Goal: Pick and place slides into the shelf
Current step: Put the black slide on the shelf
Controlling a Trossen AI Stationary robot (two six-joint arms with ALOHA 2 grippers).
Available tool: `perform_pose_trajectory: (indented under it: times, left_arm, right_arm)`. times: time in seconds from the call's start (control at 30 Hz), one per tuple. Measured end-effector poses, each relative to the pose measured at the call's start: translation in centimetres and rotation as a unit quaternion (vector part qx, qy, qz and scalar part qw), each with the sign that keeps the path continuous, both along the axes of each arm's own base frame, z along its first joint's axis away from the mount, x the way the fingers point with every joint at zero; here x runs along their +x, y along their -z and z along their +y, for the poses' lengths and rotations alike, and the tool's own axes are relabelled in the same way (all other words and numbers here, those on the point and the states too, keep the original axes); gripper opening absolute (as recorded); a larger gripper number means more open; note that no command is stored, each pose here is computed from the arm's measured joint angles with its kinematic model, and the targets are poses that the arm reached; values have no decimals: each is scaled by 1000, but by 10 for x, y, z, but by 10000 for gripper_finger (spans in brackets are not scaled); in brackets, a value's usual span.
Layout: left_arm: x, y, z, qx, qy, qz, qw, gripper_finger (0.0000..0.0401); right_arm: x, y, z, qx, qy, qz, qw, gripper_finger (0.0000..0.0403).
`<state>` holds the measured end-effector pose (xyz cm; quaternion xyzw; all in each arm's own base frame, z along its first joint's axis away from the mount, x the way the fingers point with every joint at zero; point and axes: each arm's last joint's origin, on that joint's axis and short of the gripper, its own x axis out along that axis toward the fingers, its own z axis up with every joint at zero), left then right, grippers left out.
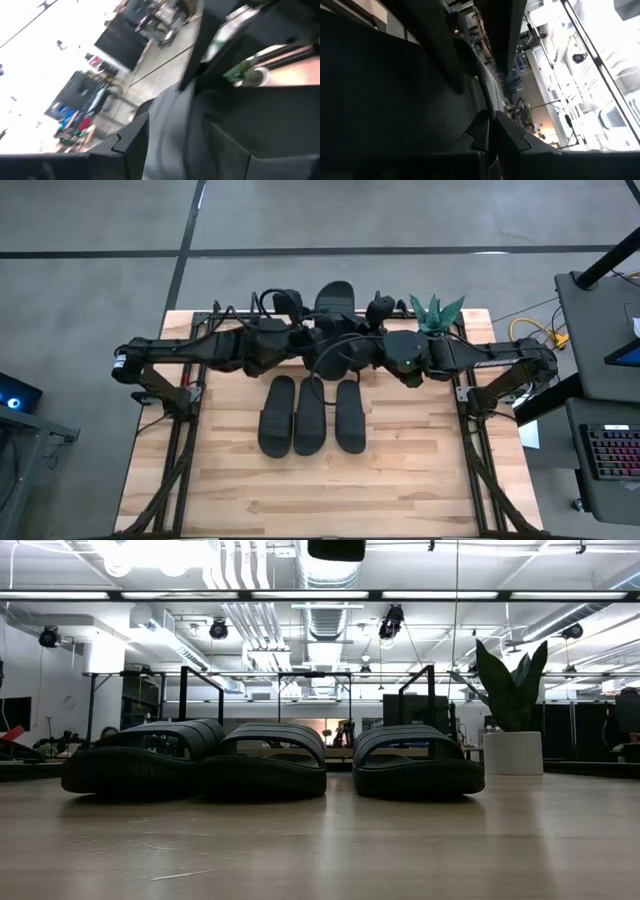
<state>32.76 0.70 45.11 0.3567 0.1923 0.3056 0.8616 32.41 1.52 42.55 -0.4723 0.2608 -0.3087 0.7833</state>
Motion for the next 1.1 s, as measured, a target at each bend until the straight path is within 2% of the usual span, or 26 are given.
perform_pose_trajectory:
  times: [0.1, 0.33, 0.77, 0.9, 1.1]
  left_arm:
    - [-1, -1, 1, 9, -25, 2, 1000, 168]
    - [4, 4, 1, 43, -21, 42, 998, 168]
    - [19, 15, 2, 65, -43, 67, 995, 166]
    - [19, 13, 2, 65, -43, 59, 995, 140]
    - [18, 10, 2, 64, -43, 55, 996, 73]
  right_arm:
    - [0, 0, 0, 4, 1, -5, 1000, 8]
    - [0, 0, 0, 10, -5, -9, 1000, 8]
    - [1, -1, 2, 23, -14, -24, 999, 8]
    - [1, -1, 3, 27, -23, -27, 999, 8]
    - [1, -1, 3, 27, -24, -26, 999, 8]
